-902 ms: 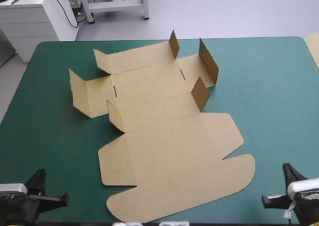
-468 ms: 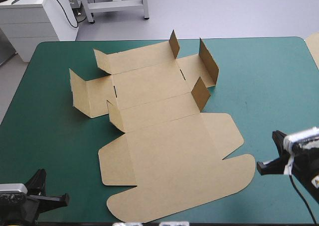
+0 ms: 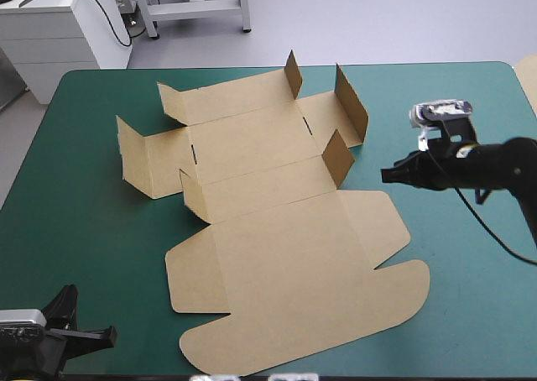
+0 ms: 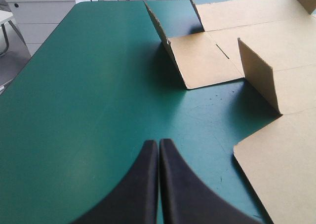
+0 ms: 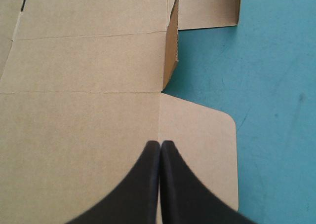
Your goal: Fold the box
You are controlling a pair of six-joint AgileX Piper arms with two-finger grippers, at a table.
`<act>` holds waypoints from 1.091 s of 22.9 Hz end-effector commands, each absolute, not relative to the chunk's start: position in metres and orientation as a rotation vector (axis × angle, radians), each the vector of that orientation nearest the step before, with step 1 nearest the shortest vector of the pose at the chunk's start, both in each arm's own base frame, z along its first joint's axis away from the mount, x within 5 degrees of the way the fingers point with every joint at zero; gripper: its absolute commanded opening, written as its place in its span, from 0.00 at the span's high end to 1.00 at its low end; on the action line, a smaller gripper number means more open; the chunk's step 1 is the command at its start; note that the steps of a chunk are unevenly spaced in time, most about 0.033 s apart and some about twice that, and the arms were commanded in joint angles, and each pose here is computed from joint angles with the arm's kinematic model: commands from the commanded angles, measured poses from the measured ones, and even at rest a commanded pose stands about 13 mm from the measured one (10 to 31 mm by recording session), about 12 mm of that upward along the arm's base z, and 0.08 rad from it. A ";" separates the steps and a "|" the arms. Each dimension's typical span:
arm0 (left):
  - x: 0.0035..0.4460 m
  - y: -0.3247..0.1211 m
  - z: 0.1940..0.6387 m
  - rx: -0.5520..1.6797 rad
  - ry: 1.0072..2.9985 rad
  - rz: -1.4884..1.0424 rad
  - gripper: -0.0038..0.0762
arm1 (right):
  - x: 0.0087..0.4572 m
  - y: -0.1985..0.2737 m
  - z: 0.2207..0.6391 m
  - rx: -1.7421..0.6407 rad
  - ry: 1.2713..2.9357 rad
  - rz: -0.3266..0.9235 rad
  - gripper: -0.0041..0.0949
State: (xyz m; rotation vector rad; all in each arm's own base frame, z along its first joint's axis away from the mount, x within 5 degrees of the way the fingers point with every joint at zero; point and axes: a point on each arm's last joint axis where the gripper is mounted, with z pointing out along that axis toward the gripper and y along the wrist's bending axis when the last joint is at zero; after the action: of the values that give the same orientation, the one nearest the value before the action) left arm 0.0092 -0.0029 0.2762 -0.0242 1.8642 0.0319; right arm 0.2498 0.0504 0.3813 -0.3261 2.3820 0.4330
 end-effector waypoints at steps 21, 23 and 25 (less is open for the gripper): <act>0.007 -0.003 0.290 -0.031 1.756 0.027 0.96 | 0.424 0.121 0.355 -0.584 2.550 0.161 0.10; 0.007 -0.003 0.290 -0.031 1.756 0.027 0.96 | 0.429 0.126 0.345 -0.584 2.574 0.212 0.10; 0.007 -0.003 0.290 -0.031 1.756 0.027 0.96 | 0.434 0.128 0.333 -0.591 2.598 0.221 0.12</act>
State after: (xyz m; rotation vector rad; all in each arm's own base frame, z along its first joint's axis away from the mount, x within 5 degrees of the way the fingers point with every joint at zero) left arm 0.0092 -0.0029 0.2762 -0.0242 1.8642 0.0319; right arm 0.4409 0.1284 0.3059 -0.5901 2.6713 0.2031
